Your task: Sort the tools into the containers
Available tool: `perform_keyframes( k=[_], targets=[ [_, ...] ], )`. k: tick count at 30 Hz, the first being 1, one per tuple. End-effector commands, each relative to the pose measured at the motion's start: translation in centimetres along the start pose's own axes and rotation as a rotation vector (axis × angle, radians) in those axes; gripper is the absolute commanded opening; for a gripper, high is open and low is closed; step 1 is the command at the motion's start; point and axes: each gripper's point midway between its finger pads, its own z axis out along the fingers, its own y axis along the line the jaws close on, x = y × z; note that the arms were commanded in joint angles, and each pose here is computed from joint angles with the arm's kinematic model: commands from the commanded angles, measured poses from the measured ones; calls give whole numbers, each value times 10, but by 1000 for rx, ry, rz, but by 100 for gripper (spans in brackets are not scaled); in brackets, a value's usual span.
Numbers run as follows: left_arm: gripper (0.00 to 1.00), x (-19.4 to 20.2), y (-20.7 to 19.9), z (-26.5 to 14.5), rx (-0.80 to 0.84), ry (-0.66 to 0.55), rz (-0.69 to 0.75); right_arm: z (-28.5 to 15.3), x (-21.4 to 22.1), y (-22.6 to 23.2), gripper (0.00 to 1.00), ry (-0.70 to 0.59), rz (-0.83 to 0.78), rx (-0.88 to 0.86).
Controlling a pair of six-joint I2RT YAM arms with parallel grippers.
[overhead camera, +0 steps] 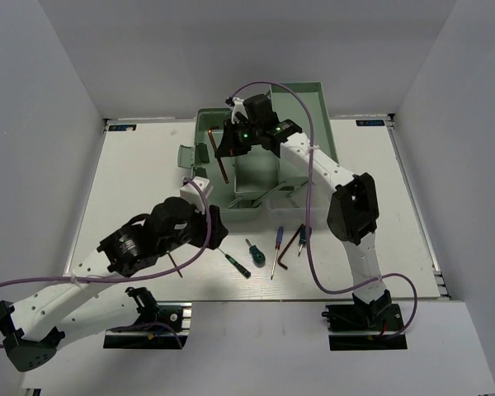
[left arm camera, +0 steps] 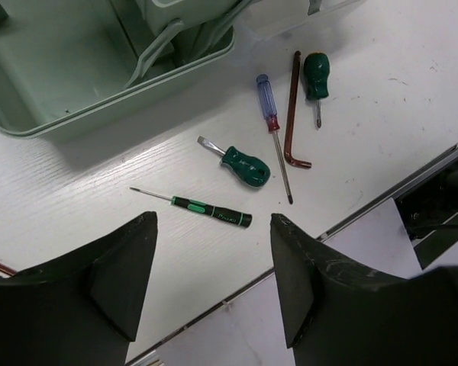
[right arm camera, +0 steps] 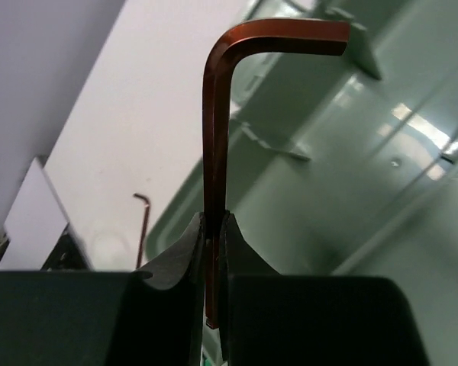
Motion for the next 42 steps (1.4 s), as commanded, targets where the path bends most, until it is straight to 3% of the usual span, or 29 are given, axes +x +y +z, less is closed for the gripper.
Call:
perform_keyframes(
  k=[1,2,3,7,11,15,18,20,22,24,25,27,28,29,30,31,33,35,39,42],
  targets=[
    [71,2,9,-6,-45,-6,-13,-7,-40,-1,0,-135,-34,66],
    [71,-2,7,-7,-40,-15,-16,-6,-37,-2,0,-124,-50,75],
    [71,-7,6,-9,-35,-26,-18,-4,-34,-1,18,-113,-59,60],
    [71,-11,-1,0,-21,-13,9,-8,-34,13,40,-102,-106,13],
    [71,-14,-16,16,26,11,37,-30,-52,37,47,-144,-150,-45],
    [71,-16,-32,33,97,21,67,-69,-72,65,46,-194,-180,-113],
    [59,-6,-49,55,164,75,127,-133,-96,86,16,-284,-277,-110],
    [45,-5,-69,66,229,95,178,-154,-90,66,0,-268,-353,-43],
    [35,7,-80,87,244,156,202,-193,-76,45,0,-243,-401,63],
    [30,16,-93,98,268,190,233,-238,-73,14,0,-261,-399,225],
    [30,18,-100,102,275,200,241,-244,-48,-8,0,-185,-367,293],
    [30,34,-109,115,282,235,275,-293,-30,-28,0,-203,-364,418],
    [40,39,-114,118,289,243,283,-294,-6,-48,0,-148,-347,461],
    [44,43,-118,121,296,249,289,-307,14,-54,9,-130,-364,497],
    [47,58,-118,129,285,277,306,-328,22,-53,29,-145,-388,534],
    [51,66,-119,132,284,297,315,-329,58,-66,34,-85,-346,549],
    [55,68,-125,139,271,293,329,-336,85,-74,39,-42,-336,571],
    [57,75,-126,150,245,302,346,-341,124,-78,34,-11,-292,585],
    [59,74,-137,169,196,281,376,-341,172,-84,14,21,-215,595],
    [59,81,-135,186,153,303,390,-337,193,-88,12,38,-147,591]
  ],
)
